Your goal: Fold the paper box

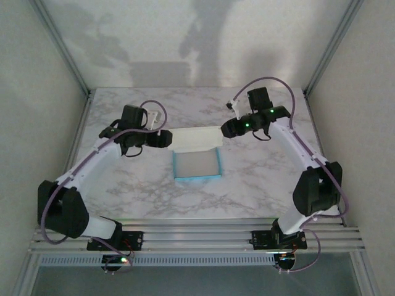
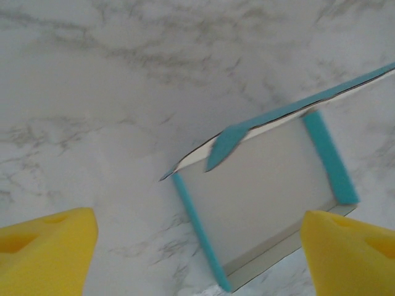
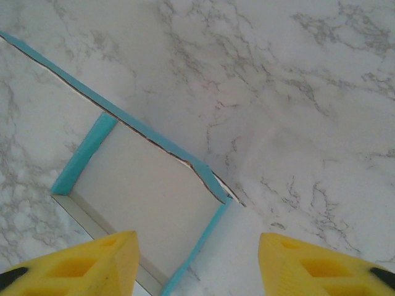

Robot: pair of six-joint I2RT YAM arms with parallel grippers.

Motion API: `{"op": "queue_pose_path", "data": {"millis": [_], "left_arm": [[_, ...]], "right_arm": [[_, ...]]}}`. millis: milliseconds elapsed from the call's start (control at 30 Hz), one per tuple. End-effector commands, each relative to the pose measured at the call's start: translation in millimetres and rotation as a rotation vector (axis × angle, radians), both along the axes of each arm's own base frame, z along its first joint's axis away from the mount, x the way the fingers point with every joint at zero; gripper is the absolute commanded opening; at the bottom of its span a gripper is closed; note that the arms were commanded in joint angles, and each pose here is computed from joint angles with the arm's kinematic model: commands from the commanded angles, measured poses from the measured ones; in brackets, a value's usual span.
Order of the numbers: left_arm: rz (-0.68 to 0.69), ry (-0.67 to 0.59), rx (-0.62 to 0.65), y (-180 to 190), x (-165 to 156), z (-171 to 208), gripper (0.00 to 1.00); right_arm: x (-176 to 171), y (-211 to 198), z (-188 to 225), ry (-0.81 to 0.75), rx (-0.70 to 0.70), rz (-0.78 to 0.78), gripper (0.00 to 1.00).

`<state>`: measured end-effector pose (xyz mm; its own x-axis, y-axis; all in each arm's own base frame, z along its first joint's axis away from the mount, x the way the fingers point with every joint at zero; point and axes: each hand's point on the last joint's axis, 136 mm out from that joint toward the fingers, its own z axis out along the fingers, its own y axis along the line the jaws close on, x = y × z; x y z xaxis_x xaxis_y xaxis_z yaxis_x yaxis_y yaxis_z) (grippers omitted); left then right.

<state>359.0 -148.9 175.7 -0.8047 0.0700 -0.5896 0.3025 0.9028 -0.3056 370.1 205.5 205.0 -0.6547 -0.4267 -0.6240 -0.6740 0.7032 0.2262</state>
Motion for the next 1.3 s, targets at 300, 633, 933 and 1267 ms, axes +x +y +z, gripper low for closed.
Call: {"op": "queue_pose_path", "data": {"millis": [300,633,933,1267], "left_arm": [[-0.215,0.090,0.097,-8.5,1.4,-16.4,0.64],[-0.236,0.092,0.126,-12.2,25.9,-13.9,0.50],[-0.269,0.131,0.099,-18.8,23.2,-18.7,0.39],[-0.252,0.156,0.094,-17.4,18.3,-20.5,0.36]], "right_arm": [[16.5,13.4,-32.8,0.100,-0.043,0.126,0.47],[23.3,19.6,-47.0,0.110,-0.066,0.142,0.40],[19.8,27.7,-51.6,0.112,-0.075,0.156,0.28],[18.3,19.8,-58.8,0.121,-0.111,0.097,0.12]]}}
